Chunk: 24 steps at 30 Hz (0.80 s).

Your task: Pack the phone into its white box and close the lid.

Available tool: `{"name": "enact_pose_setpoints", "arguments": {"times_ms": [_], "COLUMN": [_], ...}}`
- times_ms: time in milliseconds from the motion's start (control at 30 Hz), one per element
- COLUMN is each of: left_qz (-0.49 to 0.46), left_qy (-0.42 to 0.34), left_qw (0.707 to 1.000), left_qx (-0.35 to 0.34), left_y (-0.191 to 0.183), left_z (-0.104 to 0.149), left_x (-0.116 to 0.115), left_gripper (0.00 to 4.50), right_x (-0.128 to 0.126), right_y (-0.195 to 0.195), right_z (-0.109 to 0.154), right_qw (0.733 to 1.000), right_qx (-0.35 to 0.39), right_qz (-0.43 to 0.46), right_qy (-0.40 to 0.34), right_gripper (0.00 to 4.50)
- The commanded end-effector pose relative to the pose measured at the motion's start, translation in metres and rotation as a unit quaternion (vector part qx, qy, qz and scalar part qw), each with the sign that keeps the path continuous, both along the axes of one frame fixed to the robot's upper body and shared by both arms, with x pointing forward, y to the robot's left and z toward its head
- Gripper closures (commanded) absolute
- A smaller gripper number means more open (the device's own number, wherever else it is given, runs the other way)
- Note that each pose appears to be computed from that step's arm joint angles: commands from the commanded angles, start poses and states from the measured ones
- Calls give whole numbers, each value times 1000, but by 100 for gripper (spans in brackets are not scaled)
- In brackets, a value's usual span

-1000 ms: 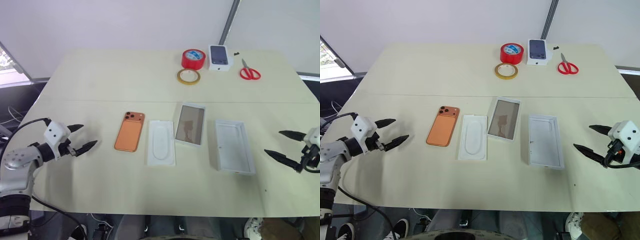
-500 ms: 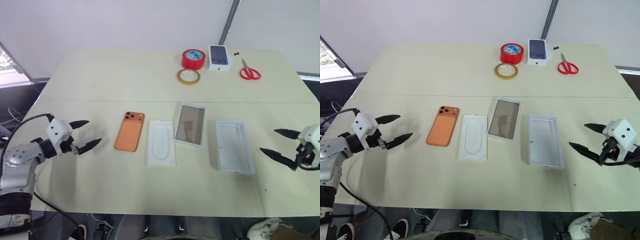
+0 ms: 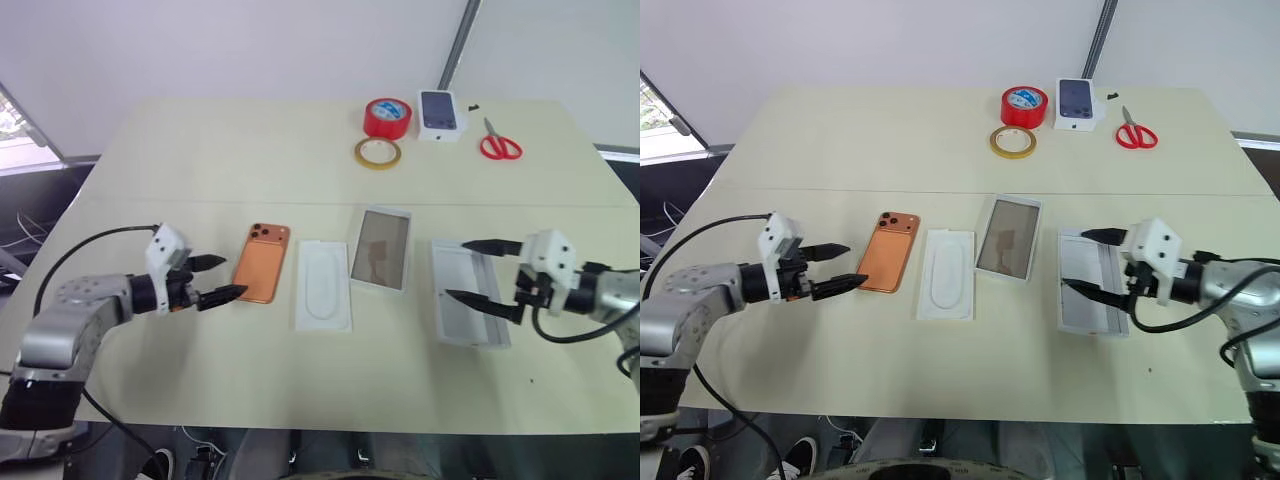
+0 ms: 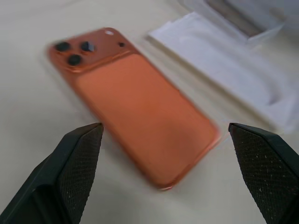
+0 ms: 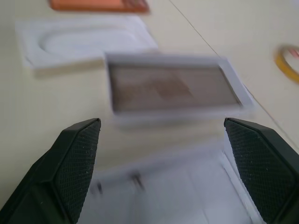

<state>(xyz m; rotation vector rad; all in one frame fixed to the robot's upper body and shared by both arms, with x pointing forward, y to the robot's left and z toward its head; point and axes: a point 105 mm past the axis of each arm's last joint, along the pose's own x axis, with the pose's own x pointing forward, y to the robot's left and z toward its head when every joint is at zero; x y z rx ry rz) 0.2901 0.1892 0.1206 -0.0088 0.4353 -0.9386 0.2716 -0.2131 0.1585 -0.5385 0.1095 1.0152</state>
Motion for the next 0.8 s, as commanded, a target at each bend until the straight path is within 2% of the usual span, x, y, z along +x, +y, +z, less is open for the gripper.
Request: {"name": "enact_pose_setpoints", "arguments": {"times_ms": [33,133,267,400,600,800], "left_qz": [-22,-38,-51,-36,-33,-16], "left_qy": [89,165,191,241,268,270], "left_qw": [996,985,977,964,956,954], "left_qx": [-16,-35,-77,-106,-111,-129], "left_y": [-22,-34,-47,-57,-66,-75], "left_z": [-2,-5,-6,-23,-30,-39], "left_x": [-11,-20,-22,-19,-16,-4], "left_gripper": [0,0,0,0,0,0], "right_x": [-1,1,4,4,5,5], "right_y": [25,31,33,44,48,49], "right_z": [5,2,1,0,-5,-7], "right_qw": [999,998,998,997,997,997], "right_qx": [10,6,1,6,5,6], "right_qz": [48,62,66,78,77,73], "right_qy": [-10,-10,-17,-22,-25,-27], "right_gripper": [8,8,8,8,8,8]}}
